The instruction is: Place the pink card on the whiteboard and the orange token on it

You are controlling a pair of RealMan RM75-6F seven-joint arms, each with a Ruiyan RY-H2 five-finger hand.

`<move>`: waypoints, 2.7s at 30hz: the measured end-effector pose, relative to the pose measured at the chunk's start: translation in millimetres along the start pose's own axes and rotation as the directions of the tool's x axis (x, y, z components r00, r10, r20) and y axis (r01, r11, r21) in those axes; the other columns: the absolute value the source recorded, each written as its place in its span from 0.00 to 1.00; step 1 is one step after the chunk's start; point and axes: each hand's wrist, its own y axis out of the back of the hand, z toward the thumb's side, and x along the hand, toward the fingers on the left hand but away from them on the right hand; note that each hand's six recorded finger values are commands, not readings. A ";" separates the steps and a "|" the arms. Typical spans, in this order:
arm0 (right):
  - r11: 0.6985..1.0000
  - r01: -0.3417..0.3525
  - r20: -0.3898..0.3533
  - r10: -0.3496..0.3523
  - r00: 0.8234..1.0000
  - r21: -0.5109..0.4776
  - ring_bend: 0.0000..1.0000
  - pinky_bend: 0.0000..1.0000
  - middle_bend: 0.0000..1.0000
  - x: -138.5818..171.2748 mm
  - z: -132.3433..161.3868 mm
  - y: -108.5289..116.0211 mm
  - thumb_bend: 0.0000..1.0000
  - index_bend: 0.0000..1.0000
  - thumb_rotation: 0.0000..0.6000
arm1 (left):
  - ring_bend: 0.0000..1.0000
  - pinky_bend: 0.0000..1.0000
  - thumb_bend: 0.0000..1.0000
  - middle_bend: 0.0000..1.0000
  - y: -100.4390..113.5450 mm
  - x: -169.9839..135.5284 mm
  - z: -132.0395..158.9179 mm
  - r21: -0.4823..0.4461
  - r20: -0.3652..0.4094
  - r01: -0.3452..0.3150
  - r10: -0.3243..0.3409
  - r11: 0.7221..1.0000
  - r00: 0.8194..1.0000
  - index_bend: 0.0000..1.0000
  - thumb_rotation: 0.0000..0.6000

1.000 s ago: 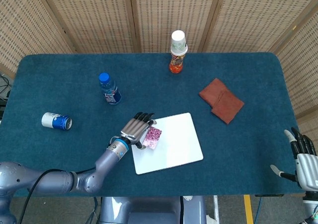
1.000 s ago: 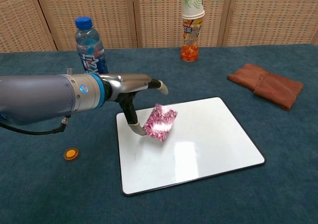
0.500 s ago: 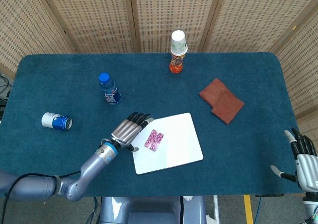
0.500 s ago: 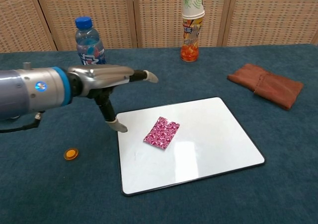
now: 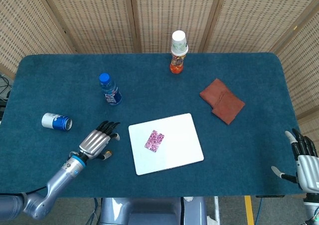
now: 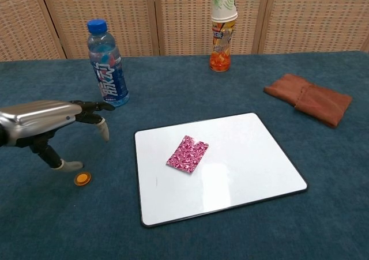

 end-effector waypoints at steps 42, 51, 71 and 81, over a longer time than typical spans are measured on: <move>1.000 -0.004 0.000 0.004 1.000 -0.004 0.00 0.00 0.00 -0.1 -0.1 0.0 0.05 0.00 1.00 | 0.00 0.00 0.30 0.00 -50.7 -7.9 -23.3 -0.004 -0.033 0.023 -0.023 1.000 0.999 0.40 1.00; 1.000 -0.004 0.001 0.004 1.000 -0.005 0.00 0.00 0.00 0.0 -0.3 0.1 0.05 0.00 1.00 | 0.00 0.00 0.31 0.00 -52.2 -8.0 -21.3 -0.004 -0.025 0.026 -0.026 1.000 0.999 0.54 1.00; 1.000 -0.005 0.000 0.005 1.000 -0.006 0.00 0.00 0.00 0.2 -0.4 0.0 0.04 0.00 1.00 | 0.00 0.00 0.30 0.00 -22.7 -0.3 -21.4 -0.024 -0.030 -0.037 0.036 0.999 0.999 0.57 1.00; 1.000 -0.006 0.000 0.006 1.000 -0.008 0.00 0.00 0.00 -0.1 -0.5 0.0 0.05 0.00 1.00 | 0.00 0.00 0.30 0.00 19.2 27.2 12.0 -0.042 0.026 -0.062 0.063 0.997 0.998 0.57 1.00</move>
